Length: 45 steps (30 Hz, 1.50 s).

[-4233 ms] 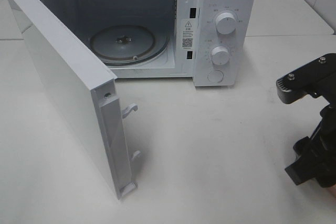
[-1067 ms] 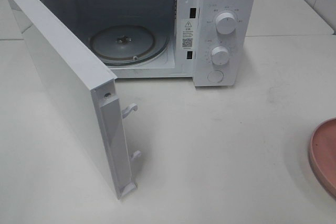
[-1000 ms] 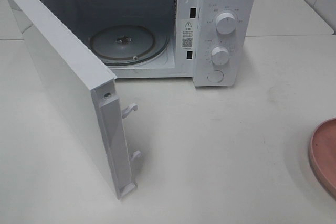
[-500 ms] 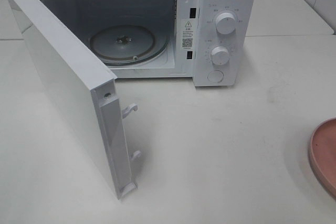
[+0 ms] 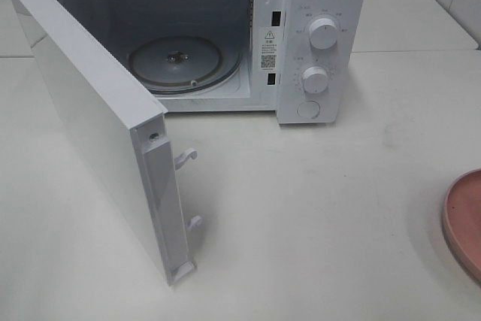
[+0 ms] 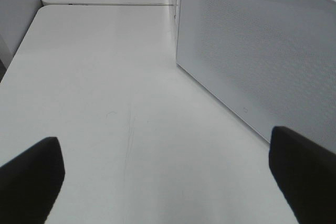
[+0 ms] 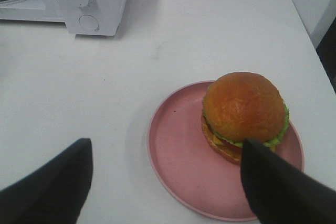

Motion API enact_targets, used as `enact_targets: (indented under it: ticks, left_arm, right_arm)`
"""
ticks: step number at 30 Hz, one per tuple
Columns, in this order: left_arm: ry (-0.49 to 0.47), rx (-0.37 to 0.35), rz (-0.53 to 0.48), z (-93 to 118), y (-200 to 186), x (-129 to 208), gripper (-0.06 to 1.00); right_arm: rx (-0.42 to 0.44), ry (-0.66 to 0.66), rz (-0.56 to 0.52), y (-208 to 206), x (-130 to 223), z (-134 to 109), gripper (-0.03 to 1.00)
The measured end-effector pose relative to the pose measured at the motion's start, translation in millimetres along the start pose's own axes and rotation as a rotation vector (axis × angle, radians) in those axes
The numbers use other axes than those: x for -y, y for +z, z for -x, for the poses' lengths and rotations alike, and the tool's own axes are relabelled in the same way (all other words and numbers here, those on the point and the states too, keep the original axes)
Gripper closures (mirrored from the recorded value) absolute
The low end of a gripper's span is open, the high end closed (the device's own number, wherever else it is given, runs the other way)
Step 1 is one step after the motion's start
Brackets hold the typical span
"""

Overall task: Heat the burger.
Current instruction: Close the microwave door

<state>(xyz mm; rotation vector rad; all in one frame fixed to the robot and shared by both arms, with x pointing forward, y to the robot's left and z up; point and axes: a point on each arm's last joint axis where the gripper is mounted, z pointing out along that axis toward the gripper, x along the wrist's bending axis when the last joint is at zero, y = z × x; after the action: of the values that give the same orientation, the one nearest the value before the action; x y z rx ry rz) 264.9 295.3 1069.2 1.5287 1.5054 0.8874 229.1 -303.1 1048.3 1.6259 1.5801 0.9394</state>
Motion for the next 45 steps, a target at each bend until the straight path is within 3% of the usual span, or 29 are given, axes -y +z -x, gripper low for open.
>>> enact_targets:
  ticks: [5,7,10,12,13,14,15,16,17,18,21,23,35,40,45]
  left_arm:
    - [-0.008,-0.006,-0.013,-1.5,20.1,-13.1,0.06]
    - [-0.022,-0.008,-0.034,-3.1,42.4,-19.3,0.24]
    - [-0.028,-0.007,-0.044,-3.3,48.1,-19.9,0.31]
    - [-0.041,-0.009,-0.061,-4.6,66.3,-25.5,0.49]
    - [-0.041,-0.009,-0.061,-4.6,66.3,-25.5,0.49]
    - [-0.043,-0.011,-0.065,-5.0,71.4,-27.0,0.63]
    - [-0.046,-0.016,-0.08,-6.0,82.0,-28.8,0.7]
    - [-0.046,-0.016,-0.08,-6.0,82.0,-28.8,0.7]
    - [-0.048,-0.018,-0.083,-6.6,87.2,-29.3,0.86]
    - [-0.05,-0.022,-0.071,-7.6,96.3,-30.6,0.93]
    - [-0.048,-0.025,-0.052,-8.2,100.4,-30.9,0.94]
    - [-0.033,-0.04,0.049,-11.2,116.6,-28.2,0.94]
    - [-0.029,-0.098,0.317,-19.7,140.6,2.8,0.94]
    - [-0.059,-0.026,0.358,-14.7,154.7,4.3,0.94]
    - [-0.024,0.129,0.32,-1.6,178.7,9.3,0.94]
  right_arm:
    - [0.0,0.0,0.0,0.0,0.0,0.0,0.22]
    - [0.0,0.002,0.0,0.0,0.0,0.0,0.22]
    - [0.0,0.003,0.0,0.0,0.0,0.0,0.22]
    - [0.0,0.004,0.0,0.0,0.0,0.0,0.22]
    - [0.0,0.004,0.0,0.0,0.0,0.0,0.22]
    - [0.0,0.004,0.0,0.0,0.0,0.0,0.22]
    - [0.0,0.004,0.0,0.0,0.0,0.0,0.22]
    - [0.0,0.004,0.0,0.0,0.0,0.0,0.22]
    - [0.0,0.004,0.0,0.0,0.0,0.0,0.22]
    - [0.0,0.004,0.0,0.0,0.0,0.0,0.22]
    - [0.0,0.004,0.0,0.0,0.0,0.0,0.22]
    - [0.0,0.004,0.0,0.0,0.0,0.0,0.22]
    - [0.0,0.005,0.0,0.0,0.0,0.0,0.22]
    - [0.0,0.005,0.0,0.0,0.0,0.0,0.22]
    - [0.0,0.005,0.0,0.0,0.0,0.0,0.22]
